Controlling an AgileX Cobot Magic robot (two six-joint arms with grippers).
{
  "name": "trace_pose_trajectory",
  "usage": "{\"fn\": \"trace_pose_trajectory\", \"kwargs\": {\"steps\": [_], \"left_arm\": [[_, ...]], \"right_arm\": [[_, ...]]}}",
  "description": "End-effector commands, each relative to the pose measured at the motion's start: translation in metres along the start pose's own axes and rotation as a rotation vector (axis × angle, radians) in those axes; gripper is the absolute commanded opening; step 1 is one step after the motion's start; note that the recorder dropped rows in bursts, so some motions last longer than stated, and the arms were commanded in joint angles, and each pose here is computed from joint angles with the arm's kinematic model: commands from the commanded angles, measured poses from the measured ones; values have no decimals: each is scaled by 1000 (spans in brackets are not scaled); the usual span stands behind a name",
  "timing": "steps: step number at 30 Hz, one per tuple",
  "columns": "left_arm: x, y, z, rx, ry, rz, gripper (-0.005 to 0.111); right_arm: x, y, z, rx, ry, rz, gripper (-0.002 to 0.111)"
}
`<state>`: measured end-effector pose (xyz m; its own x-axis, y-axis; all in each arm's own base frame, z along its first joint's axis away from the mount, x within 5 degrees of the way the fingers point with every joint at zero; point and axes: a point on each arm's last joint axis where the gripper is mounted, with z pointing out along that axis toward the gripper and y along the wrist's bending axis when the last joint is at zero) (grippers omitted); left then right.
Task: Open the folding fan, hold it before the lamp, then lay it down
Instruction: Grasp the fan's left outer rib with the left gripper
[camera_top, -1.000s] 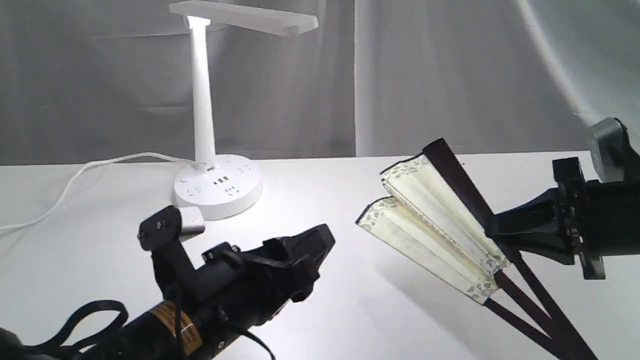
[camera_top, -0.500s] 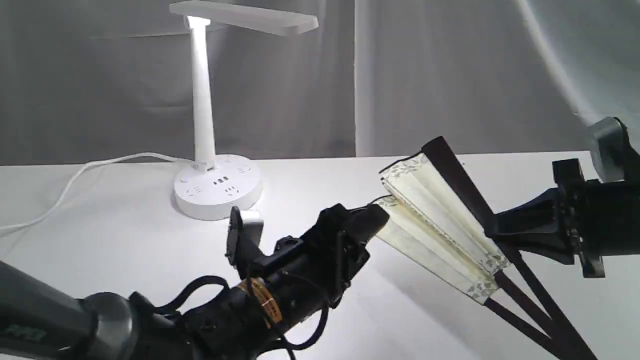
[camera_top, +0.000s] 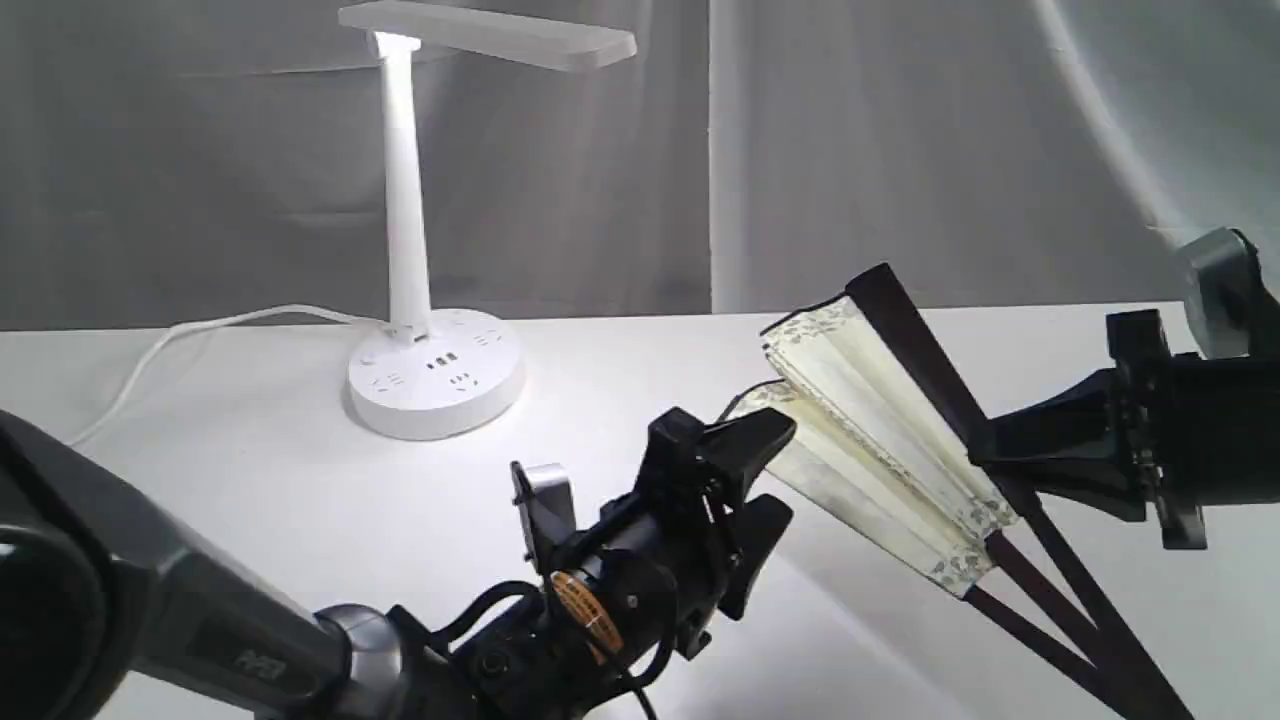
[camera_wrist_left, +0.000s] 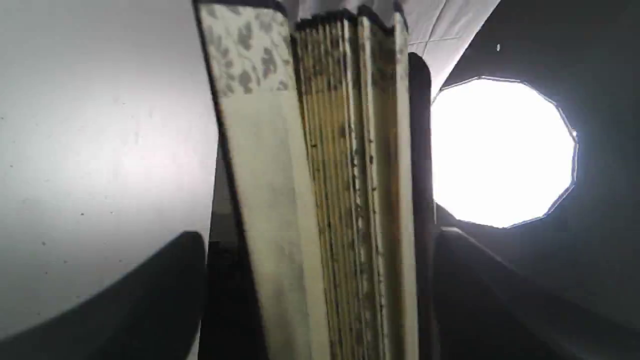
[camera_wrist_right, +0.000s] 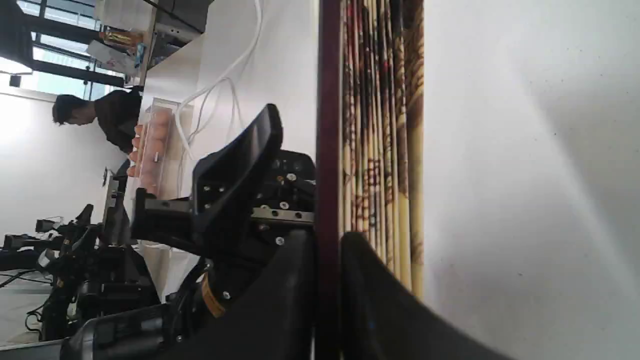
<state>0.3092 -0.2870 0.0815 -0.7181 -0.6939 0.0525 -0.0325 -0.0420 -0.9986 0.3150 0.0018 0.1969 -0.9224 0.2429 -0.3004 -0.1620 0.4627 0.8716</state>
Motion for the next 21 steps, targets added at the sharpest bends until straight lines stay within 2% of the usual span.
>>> {"fn": "trace_pose_trajectory", "kwargs": {"steps": [1,10,14,21], "left_arm": [[0,2,10,37,-6,-35,64],[-2,3,28,85,-9,-82,61],[-5,1,29,93,-32,-91,43],[-5,1,29,95,-42,-95,0]], "right_arm": [[-1,5,-3,-20,-23,-10,0],[-1,5,-3,-20,-23,-10,0],[-1,5,-3,-20,-23,-10,0],[-1,5,-3,-20,-23,-10,0]]}}
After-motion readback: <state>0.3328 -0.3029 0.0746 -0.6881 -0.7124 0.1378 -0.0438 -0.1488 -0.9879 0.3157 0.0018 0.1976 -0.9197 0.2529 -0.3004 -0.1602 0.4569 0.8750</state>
